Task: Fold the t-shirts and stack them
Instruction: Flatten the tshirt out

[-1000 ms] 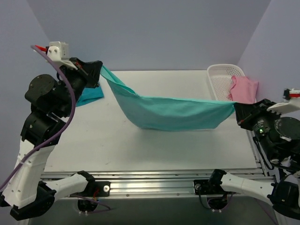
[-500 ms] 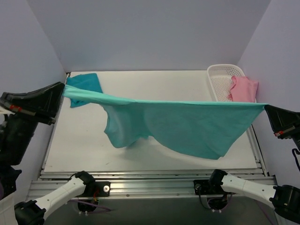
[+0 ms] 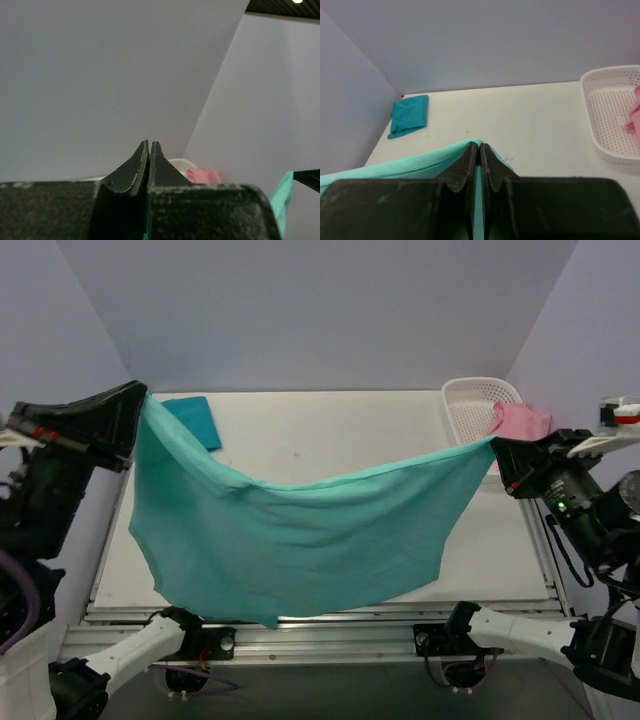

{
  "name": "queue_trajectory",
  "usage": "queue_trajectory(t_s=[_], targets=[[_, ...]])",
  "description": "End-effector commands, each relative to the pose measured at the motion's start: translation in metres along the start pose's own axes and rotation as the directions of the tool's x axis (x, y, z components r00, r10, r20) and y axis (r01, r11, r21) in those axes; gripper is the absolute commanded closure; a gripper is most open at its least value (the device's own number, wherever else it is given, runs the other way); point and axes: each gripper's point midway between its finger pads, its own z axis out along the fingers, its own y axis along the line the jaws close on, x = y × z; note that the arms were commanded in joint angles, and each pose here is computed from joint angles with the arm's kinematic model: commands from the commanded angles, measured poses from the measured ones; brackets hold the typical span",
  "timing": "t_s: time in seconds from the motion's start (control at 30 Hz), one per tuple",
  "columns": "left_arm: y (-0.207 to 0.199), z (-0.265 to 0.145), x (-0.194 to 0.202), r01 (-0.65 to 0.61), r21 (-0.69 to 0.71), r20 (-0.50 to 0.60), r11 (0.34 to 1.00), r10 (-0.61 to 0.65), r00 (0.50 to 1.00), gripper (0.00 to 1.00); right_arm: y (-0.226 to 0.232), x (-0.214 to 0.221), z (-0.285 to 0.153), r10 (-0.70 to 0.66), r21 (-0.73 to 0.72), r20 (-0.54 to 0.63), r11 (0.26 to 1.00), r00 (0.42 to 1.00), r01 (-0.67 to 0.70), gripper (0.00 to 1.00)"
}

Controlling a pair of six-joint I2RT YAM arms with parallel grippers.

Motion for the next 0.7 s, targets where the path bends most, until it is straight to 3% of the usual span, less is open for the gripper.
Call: queue_trajectory(t_s=[0.0,0.27,0.37,0.53,0.63,0.67], targets=[[0.052,0.044,0.066,-0.059,-0.199,-0.121,0.978,0.035,0.992,0.98,-0.015,0.019,0.031,-0.008,0.216,-0.007,0.976,1.000,0.010,1.00],[0.132,0.077,0.203,-0.183,-0.386,-0.331,0.904,0.049,0.942,0.98,-0.036,0.104,0.080,-0.041,0.484,-0.045,0.873,0.998,0.057,1.00],[0.163,0.095,0.263,-0.215,-0.399,-0.424,0.891,0.028,0.905,0.98,-0.047,0.150,0.116,-0.085,0.531,-0.125,0.836,0.989,0.139,1.00],[0.233,0.112,0.322,-0.216,-0.471,-0.475,0.855,-0.040,0.879,0.98,-0.107,0.219,0.200,0.024,0.547,-0.237,0.829,0.971,0.113,1.00],[0.273,0.127,0.377,-0.234,-0.490,-0.534,0.840,-0.076,0.842,0.98,-0.141,0.253,0.243,0.055,0.582,-0.293,0.802,0.955,0.133,1.00],[0.301,0.126,0.414,-0.260,-0.510,-0.577,0.820,-0.102,0.811,0.98,-0.148,0.259,0.252,0.063,0.588,-0.305,0.797,0.950,0.137,1.00]])
